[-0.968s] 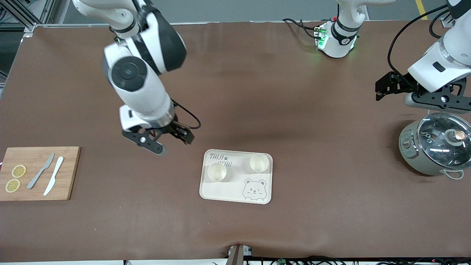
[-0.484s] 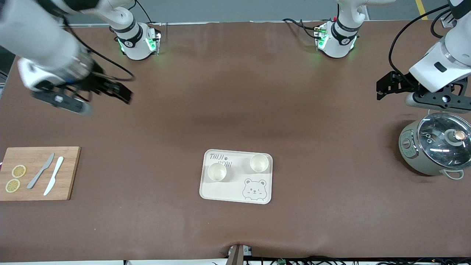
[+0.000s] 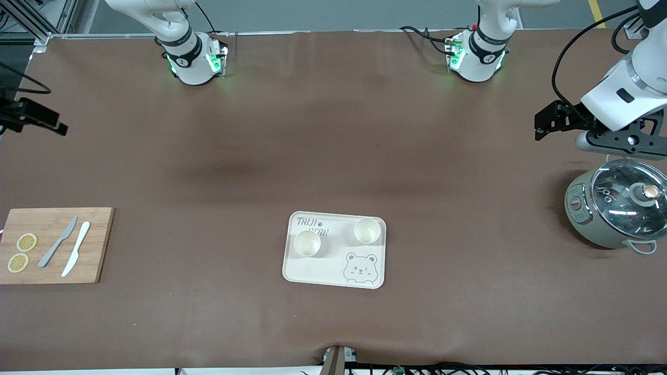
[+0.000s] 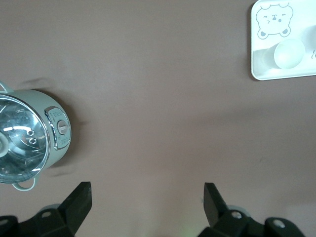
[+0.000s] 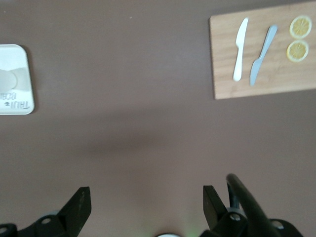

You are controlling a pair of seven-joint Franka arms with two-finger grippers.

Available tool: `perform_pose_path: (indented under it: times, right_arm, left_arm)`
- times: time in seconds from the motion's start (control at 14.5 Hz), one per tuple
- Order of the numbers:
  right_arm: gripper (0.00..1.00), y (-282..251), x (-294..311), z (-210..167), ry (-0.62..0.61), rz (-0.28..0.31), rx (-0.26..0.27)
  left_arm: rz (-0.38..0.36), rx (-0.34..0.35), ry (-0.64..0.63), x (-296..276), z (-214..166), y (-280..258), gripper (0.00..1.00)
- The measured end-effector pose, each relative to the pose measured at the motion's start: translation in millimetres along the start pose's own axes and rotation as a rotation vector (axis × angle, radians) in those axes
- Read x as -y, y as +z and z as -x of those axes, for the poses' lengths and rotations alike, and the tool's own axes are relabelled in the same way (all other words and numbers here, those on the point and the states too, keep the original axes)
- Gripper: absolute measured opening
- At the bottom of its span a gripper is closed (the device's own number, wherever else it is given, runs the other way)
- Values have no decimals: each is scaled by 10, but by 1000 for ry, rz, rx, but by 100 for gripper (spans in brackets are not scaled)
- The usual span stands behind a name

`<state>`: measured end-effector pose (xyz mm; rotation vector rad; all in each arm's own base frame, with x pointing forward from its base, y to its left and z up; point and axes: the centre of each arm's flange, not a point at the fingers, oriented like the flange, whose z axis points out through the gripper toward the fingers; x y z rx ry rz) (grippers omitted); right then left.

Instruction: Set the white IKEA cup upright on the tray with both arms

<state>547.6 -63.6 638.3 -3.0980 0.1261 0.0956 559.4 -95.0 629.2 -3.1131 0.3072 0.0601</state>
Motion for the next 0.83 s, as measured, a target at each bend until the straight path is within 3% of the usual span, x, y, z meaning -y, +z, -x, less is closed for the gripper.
perform_pose_path:
  times: [0.28, 0.48, 0.83]
  right_arm:
    - [100, 431, -31, -159, -38, 76, -11]
    - [100, 643, 56, -182, -57, 80, 10]
    - [100, 598, 67, -182, -59, 80, -11]
  left_arm:
    - [0, -1, 0, 0, 3, -6, 100]
    - [0, -4, 0, -1, 11, -20, 100]
    - [-2, -29, 0, -3, 18, -88, 100]
